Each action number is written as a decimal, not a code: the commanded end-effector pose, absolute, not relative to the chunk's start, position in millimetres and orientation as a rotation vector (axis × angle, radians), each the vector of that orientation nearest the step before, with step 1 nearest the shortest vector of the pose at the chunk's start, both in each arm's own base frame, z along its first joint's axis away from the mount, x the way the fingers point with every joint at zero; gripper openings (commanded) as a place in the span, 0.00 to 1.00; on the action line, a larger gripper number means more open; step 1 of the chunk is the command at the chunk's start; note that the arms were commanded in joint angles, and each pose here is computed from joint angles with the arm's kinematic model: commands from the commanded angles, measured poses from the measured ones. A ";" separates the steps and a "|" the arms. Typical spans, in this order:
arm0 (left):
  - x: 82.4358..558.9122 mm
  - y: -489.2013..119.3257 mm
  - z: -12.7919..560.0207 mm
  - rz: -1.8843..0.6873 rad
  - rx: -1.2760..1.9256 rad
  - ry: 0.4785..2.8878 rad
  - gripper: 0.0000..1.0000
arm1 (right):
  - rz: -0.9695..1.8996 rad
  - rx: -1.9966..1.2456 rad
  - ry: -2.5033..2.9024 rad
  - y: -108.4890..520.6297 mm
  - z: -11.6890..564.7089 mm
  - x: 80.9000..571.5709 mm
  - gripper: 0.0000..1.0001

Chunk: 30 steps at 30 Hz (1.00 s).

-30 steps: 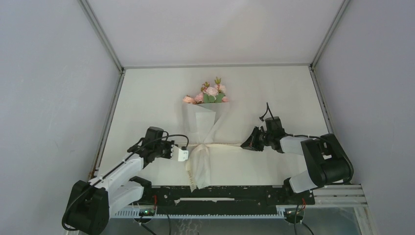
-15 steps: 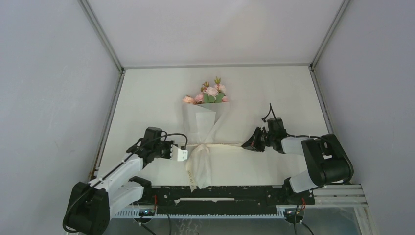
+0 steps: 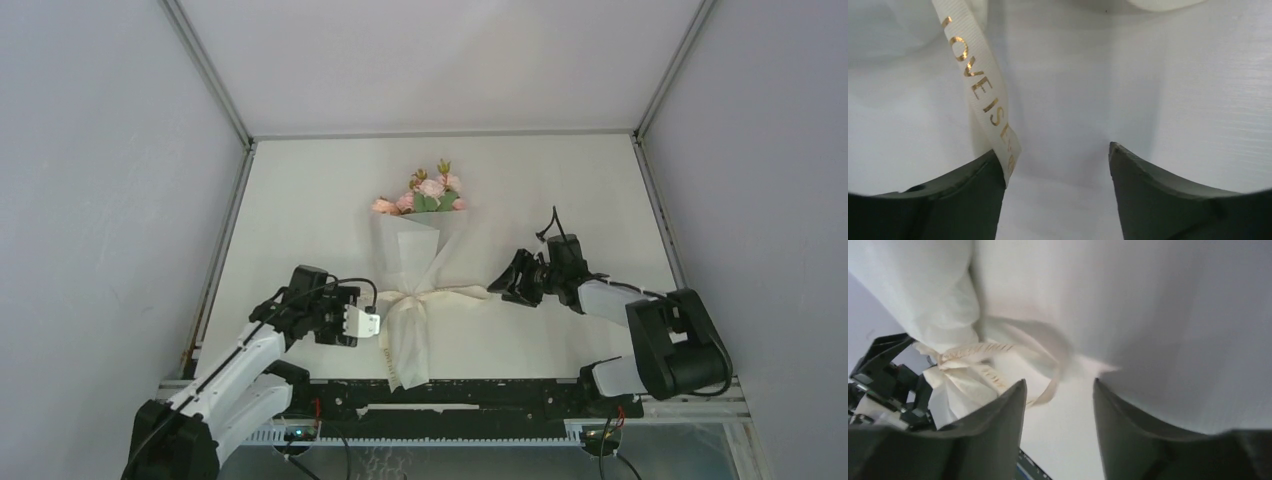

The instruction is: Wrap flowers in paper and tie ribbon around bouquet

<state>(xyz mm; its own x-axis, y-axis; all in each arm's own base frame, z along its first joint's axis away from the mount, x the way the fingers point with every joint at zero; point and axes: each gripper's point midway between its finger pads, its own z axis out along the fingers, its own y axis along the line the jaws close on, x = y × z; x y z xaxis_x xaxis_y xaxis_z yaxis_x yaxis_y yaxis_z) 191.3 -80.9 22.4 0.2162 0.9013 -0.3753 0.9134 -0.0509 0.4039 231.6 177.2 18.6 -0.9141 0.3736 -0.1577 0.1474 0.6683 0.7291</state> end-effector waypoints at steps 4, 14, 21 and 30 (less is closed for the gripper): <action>171.3 -93.3 59.5 -0.137 1.886 1.631 1.00 | 0.880 0.320 2.404 157.0 73.5 252.5 0.99; 228.0 -124.0 195.5 -0.408 0.679 1.805 1.00 | 0.570 0.287 1.947 88.8 175.9 268.7 1.00; 273.3 -43.4 214.5 -0.312 -0.229 1.746 1.00 | 0.277 0.459 1.862 35.3 176.5 276.3 1.00; 280.7 25.0 164.0 -0.012 -0.386 1.637 1.00 | 0.205 0.421 1.942 30.7 139.8 277.9 0.99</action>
